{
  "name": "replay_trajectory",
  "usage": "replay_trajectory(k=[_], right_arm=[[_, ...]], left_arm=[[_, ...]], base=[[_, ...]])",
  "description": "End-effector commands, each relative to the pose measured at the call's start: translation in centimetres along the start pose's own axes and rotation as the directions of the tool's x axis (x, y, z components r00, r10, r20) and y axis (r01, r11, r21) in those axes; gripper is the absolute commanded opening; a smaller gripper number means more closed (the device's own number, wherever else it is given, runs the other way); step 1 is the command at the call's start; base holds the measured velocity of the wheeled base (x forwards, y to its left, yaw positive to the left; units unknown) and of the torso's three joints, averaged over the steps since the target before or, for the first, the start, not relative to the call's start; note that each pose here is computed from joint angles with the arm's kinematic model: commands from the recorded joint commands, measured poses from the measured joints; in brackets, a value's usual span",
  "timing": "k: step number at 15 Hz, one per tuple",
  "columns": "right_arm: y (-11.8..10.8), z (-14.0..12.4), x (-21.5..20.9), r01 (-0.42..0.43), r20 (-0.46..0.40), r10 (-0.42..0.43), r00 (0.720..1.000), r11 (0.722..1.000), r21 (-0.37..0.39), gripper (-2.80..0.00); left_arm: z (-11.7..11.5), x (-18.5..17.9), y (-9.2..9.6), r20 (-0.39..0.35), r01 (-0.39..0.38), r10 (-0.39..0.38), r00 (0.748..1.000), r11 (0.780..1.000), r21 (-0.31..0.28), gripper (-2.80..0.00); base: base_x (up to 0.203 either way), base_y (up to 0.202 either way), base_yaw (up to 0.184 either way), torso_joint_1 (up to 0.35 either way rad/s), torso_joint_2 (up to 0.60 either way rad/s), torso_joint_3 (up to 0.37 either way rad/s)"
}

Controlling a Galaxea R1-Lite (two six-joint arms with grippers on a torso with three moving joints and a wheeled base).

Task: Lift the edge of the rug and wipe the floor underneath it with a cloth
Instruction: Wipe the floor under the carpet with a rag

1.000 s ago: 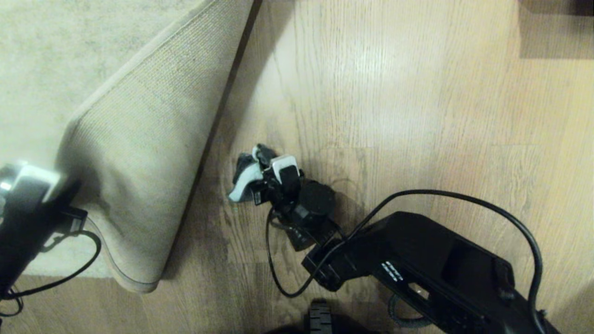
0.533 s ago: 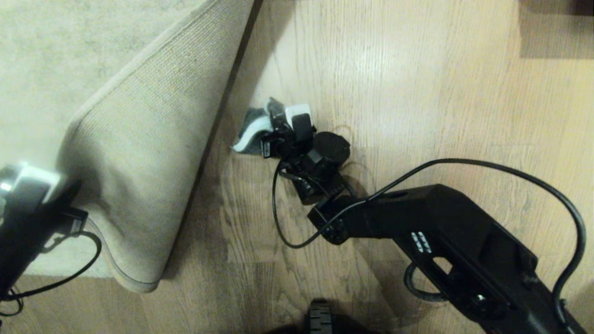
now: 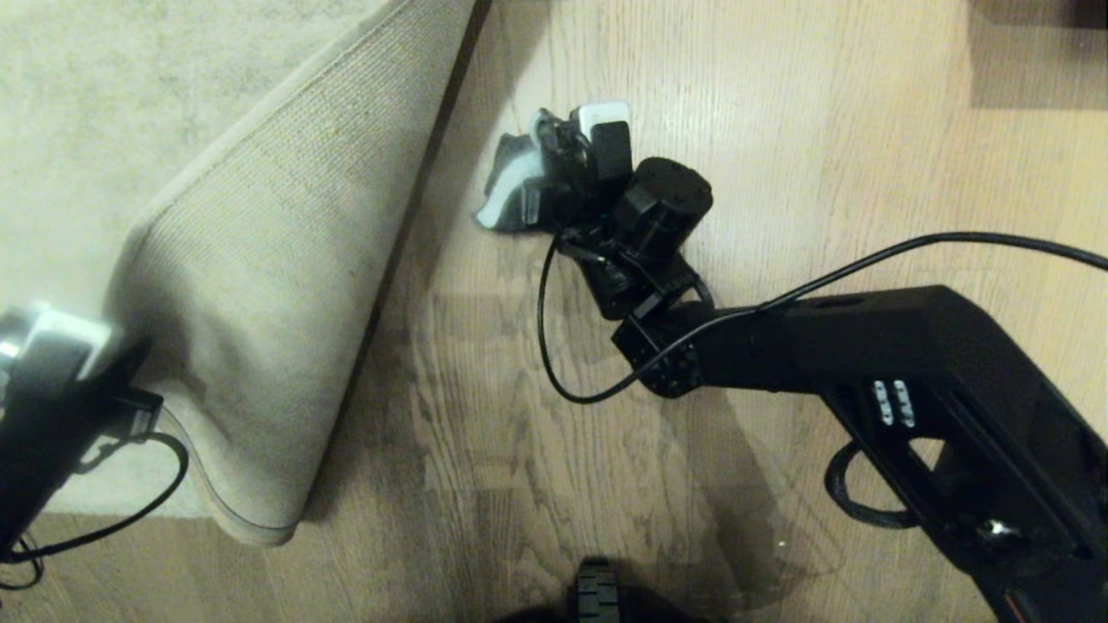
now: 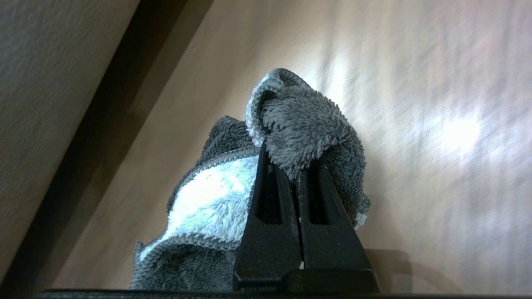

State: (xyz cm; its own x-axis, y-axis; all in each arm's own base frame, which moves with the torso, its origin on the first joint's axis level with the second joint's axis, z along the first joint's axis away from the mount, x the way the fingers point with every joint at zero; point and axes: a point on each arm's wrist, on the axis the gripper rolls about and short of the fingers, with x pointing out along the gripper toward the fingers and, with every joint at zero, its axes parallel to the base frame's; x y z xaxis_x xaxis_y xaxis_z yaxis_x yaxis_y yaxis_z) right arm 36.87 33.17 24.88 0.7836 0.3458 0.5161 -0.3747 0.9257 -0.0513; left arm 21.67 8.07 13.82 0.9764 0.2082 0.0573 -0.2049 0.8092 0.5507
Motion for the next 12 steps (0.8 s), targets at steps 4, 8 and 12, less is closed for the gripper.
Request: replay_trajectory(k=[4,8,12], right_arm=[[-4.9,3.0,0.4,0.079,0.025,-0.078,0.997,0.996,-0.04,-2.8],[-9.7,4.7,0.1,0.154,0.016,-0.154,0.988,0.984,-0.091,-2.8],[-14.0,6.9,-2.4,0.187,-0.03,-0.194,0.981,0.971,-0.148,-2.8]], left_arm=[[0.7,-0.2,0.4,0.052,-0.034,0.033,0.998,0.999,0.013,-2.8],[0.8,-0.3,0.5,0.054,-0.035,0.035,0.998,0.999,0.013,-2.8],[0.8,-0.3,0.4,0.055,-0.034,0.033,0.998,0.999,0.013,-2.8]], base=[[0.0,0.0,0.0,0.0,0.0,0.0],[0.0,0.0,0.0,0.0,0.0,0.0],[0.0,0.0,0.0,0.0,0.0,0.0]])
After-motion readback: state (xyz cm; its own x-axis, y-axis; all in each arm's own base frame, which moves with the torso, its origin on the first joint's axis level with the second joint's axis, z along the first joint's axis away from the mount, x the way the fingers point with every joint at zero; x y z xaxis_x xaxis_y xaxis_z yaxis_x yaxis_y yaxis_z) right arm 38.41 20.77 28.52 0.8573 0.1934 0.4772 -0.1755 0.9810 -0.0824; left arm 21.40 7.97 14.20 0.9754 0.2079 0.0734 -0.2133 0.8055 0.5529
